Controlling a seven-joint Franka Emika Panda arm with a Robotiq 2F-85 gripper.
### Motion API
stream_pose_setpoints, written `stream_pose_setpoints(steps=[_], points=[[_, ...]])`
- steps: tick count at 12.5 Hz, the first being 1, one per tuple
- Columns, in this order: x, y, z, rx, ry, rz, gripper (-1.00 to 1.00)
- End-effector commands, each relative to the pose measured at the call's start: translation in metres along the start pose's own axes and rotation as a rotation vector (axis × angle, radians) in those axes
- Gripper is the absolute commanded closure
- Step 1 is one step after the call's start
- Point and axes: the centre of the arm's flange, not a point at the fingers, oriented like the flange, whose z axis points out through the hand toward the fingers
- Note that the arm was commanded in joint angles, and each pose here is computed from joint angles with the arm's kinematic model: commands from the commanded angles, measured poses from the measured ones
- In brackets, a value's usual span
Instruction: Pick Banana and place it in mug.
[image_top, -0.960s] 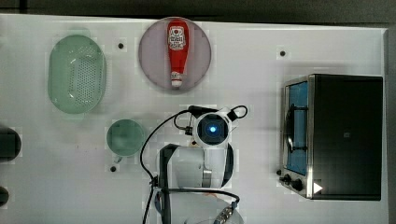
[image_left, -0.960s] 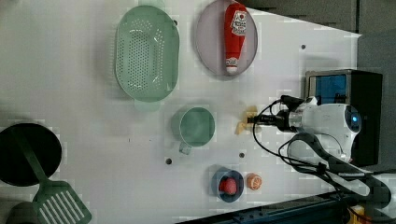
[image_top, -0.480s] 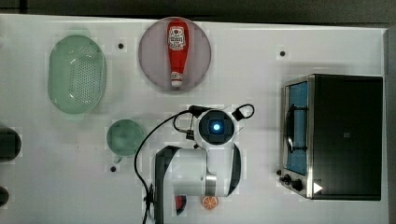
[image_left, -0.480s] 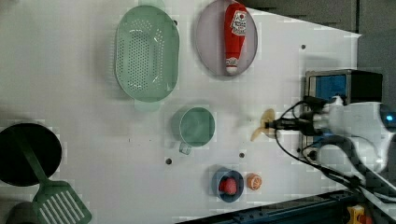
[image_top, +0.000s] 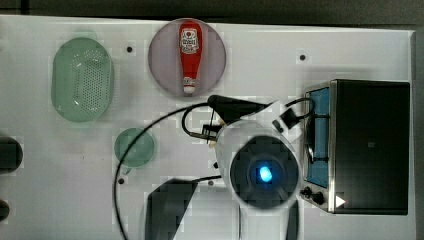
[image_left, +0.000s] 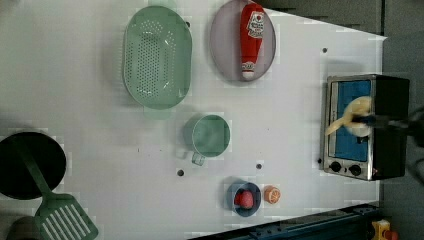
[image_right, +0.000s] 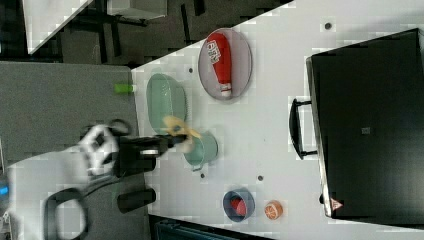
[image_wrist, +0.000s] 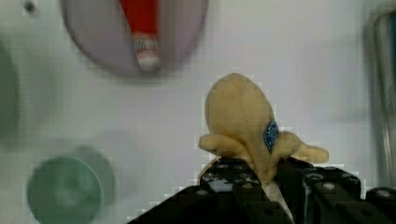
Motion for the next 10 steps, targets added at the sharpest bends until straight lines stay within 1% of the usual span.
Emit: stream_pose_setpoints(steps=[1, 2, 3, 5, 7, 8, 9, 10], points=[[-0.02, -0.032, 0.008, -0.031, -0.116, -0.08, 0.49], [-0.026, -0.047, -0.002, -0.037, -0.11, -0.074, 0.49], [-0.033, -0.063, -0.006, -0.045, -0.115, -0.04, 0.49], [-0.049, -0.1, 0.002, -0.051, -0.172, 0.047, 0.49], [-0.061, -0.14, 0.016, -0.042, -0.206, 0.122, 0.49], [-0.068, -0.159, 0.026, -0.045, -0.231, 0.16, 0.49], [-0.074, -0.175, 0.037, -0.061, -0.252, 0.187, 0.49], [-0.08, -0.2, 0.058, -0.076, -0.258, 0.234, 0.49]])
